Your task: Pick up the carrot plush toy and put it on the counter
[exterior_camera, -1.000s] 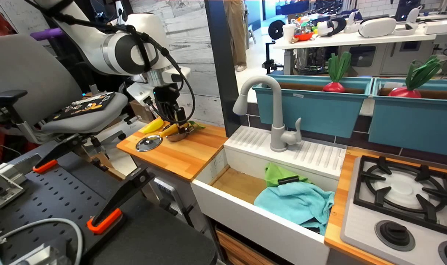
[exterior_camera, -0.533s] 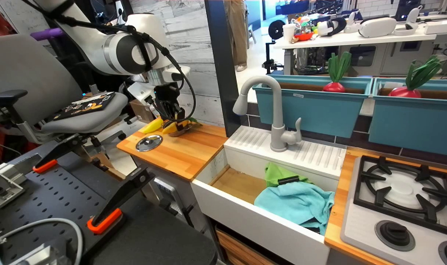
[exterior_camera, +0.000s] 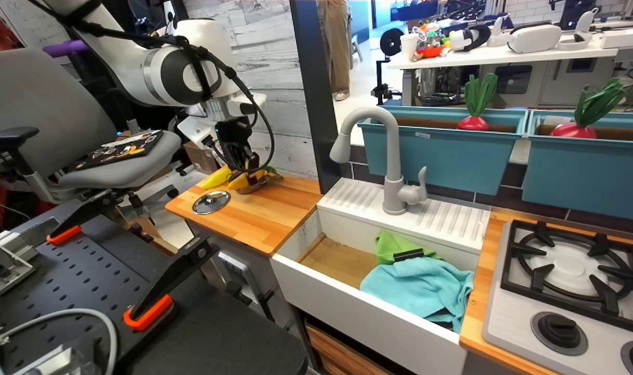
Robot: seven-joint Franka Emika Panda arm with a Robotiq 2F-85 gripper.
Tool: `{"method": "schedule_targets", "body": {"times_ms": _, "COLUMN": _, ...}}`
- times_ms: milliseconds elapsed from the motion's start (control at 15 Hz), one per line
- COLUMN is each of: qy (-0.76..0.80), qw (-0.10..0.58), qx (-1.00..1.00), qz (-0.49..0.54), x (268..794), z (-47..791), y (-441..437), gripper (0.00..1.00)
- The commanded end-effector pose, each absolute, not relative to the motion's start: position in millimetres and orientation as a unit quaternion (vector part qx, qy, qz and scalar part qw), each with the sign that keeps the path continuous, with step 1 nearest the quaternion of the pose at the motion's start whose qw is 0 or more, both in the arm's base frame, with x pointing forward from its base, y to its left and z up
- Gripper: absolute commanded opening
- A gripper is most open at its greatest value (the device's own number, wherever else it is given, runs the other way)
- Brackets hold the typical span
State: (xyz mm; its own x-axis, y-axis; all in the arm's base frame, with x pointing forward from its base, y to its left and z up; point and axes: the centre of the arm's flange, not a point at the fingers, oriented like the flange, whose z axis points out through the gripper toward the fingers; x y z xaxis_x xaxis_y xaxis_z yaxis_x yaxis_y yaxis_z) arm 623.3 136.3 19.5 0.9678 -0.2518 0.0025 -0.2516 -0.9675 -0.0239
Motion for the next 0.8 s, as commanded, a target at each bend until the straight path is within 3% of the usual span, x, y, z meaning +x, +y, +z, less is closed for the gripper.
{"method": "schedule_targets", "body": {"times_ms": 0, "qy": 0.129, "qw": 0.012, "qx": -0.991, "qz": -0.020, "x": 596, "z": 48, "y": 134, "gripper": 0.00}}
{"method": "schedule_targets", "body": {"times_ms": 733, "qy": 0.147, "qw": 0.031, "qx": -0.989, "qz": -0.007, "x": 575, "z": 57, "y": 94, "gripper": 0.00}}
